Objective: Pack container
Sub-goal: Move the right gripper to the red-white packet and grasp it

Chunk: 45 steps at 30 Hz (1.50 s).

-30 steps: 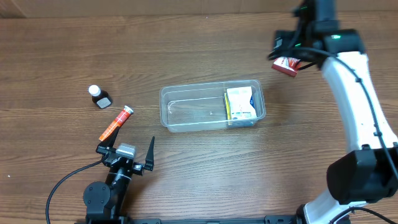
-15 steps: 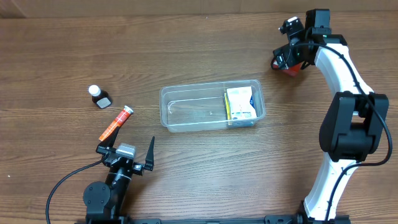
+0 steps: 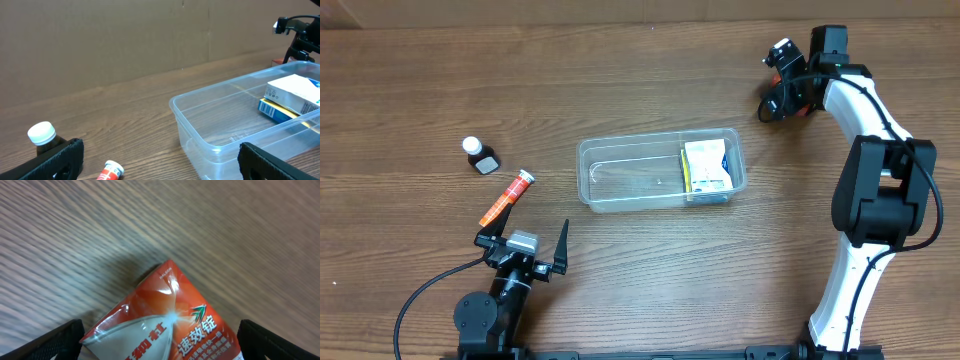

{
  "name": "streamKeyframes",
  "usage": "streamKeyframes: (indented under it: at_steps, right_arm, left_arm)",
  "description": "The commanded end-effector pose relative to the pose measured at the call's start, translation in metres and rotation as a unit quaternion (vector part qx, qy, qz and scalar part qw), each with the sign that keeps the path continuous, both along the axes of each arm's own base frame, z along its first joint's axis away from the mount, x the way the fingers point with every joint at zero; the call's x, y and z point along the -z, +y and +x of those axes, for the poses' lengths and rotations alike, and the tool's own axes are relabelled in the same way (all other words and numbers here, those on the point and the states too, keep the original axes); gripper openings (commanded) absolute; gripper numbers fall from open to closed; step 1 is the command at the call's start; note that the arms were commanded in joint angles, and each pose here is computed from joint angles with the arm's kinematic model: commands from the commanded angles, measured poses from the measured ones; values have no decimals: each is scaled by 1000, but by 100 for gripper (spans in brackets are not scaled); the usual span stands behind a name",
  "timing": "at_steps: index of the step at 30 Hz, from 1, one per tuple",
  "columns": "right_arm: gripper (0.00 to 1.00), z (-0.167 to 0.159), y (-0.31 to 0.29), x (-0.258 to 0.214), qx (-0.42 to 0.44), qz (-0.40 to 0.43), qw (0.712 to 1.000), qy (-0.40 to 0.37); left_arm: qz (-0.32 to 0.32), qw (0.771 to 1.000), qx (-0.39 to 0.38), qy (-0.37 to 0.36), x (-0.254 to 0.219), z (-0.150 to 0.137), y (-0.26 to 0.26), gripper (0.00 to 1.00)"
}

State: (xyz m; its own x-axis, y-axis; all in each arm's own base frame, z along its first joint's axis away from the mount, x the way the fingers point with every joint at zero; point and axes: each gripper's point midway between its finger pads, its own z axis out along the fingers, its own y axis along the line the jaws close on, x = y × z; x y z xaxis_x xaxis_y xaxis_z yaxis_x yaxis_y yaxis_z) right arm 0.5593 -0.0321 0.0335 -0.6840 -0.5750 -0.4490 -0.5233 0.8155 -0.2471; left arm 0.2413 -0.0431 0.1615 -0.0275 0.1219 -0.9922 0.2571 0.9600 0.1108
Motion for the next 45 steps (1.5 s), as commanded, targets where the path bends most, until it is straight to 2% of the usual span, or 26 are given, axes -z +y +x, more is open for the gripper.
streamKeyframes:
  at_steps: [1,9,18,23,28,33,38,43,45]
  right_arm:
    - [100,11,-6,0,-18,-23,999,-20]
    - [100,17,-33,0,13,-23,999,-35]
    - [100,16,-82,-5,169,49,983,-49]
    - [96,17,-85,-6,271,118,954,-50]
    - [94,14,-87,-1,388,187,902,-41]
    - [94,12,-86,2,397,192,897,-35]
    - [95,9,-91,32,404,170,898,-19]
    - [96,18,-100,25,405,158,900,-48]
    - [99,21,-101,23,382,143,911,-57]
  left_arm:
    - [4,1000,-8,-5,-1,0,3,100]
    - [4,1000,-8,-5,-1,0,4,100]
    - [4,1000,-8,-5,-1,0,3,100]
    - [4,1000,-8,-5,-1,0,4,100]
    - [4,1000,-8,-5,-1,0,4,100]
    - [4,1000,-8,-5,-1,0,4,100]
    - [4,1000,-8,-5,-1,0,3,100]
    - [4,1000,-8,-5,-1,0,3,100]
    - [4,1000,-8,-5,-1,0,3,100]
